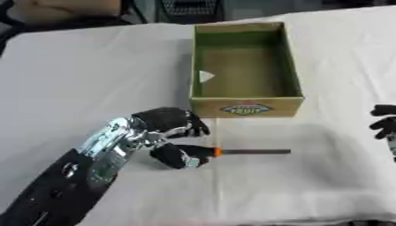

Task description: Pick up objects on the table and place them in the box.

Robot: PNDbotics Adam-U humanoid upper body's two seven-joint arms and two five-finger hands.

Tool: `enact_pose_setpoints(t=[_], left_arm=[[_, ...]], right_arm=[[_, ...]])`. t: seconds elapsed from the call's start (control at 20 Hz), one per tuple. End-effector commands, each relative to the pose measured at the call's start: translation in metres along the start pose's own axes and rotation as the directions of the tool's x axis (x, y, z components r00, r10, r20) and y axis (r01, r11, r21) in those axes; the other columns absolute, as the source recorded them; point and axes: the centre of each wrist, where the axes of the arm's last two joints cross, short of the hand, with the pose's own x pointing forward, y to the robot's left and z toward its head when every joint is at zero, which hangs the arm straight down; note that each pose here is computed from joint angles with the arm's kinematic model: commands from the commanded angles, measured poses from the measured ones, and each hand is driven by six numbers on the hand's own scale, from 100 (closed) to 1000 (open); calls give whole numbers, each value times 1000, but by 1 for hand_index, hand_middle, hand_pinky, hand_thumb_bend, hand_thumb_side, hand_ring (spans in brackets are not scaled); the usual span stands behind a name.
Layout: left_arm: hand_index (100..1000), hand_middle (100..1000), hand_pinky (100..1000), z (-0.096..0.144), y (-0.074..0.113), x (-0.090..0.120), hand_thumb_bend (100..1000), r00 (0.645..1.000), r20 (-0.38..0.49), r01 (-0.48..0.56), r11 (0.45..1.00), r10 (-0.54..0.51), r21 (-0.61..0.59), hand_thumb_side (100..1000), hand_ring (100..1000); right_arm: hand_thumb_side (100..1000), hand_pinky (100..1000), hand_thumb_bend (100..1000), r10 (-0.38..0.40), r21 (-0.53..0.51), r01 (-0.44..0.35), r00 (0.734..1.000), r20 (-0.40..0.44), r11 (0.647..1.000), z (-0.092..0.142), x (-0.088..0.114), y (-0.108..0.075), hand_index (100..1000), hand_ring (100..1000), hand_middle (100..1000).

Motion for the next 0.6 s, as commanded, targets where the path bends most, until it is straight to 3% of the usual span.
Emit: enact_pose_setpoints(t=[0.05, 0.6], left_arm=[[853, 661, 646, 6, 10, -4, 468, 998, -9, 57, 998, -57, -21, 635, 633], [833, 638, 634, 7, 5, -8, 364, 999, -10, 48, 996, -49, -74, 634, 618]], right_arm=[[787, 503, 106, 22, -3, -21, 999, 30, 1000, -5, 6, -7, 794, 595, 678], [787, 504, 106, 23, -4, -23, 999, 32, 1000, -5, 7, -7, 794, 595, 678]])
